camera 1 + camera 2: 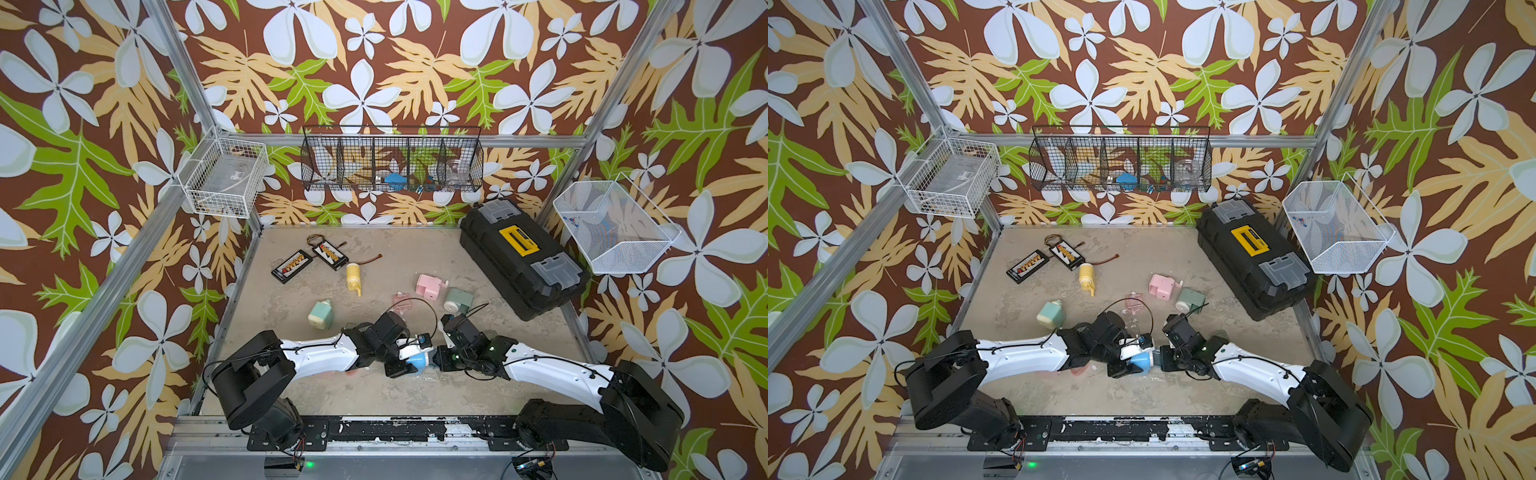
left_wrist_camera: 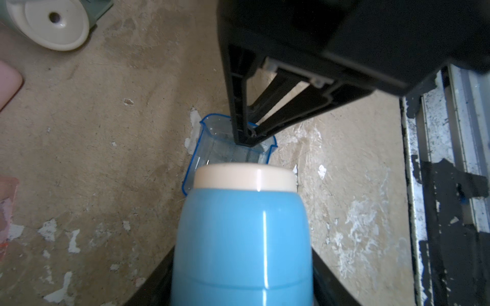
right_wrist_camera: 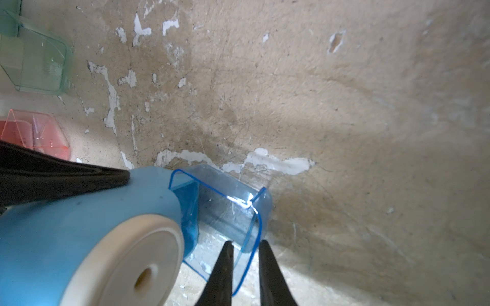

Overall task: Put the tray back into the pencil sharpener
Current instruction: Close the container of the pencil sharpener.

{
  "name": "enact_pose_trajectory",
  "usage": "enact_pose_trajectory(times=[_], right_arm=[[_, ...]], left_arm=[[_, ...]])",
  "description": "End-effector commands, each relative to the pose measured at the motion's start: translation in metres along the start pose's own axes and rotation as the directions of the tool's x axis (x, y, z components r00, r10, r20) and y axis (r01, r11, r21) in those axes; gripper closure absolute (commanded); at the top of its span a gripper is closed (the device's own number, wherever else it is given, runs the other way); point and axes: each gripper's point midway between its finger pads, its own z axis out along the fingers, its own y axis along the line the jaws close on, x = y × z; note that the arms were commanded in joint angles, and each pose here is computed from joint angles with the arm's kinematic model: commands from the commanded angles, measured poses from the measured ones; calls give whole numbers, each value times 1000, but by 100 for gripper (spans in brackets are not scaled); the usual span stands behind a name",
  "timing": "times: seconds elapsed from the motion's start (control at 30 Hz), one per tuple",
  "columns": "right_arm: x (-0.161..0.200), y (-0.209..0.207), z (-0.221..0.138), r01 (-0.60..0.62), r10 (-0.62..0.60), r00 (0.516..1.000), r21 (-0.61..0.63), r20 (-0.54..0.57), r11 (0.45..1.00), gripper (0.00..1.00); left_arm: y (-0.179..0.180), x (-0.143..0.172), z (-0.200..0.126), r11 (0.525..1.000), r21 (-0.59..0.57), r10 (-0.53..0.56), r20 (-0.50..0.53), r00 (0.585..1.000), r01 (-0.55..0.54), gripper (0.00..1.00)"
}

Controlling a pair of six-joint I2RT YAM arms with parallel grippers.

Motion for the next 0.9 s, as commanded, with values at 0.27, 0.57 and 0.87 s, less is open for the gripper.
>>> enact_pose_trajectory(times=[0.27, 0.57, 0.87], right_arm=[[2, -42, -2, 50, -46, 999, 246, -24, 968, 85], [1, -23, 3, 67, -63, 998, 146, -32, 987, 85], [1, 4, 8, 22, -22, 1000, -13, -18, 1000, 85]], left_arm=[[7, 16, 0, 999, -49, 10, -55, 998, -13, 55], [6, 15, 1, 999, -47, 8, -49, 999, -10, 55], [4, 16, 2, 999, -39, 2, -45, 999, -3, 55]])
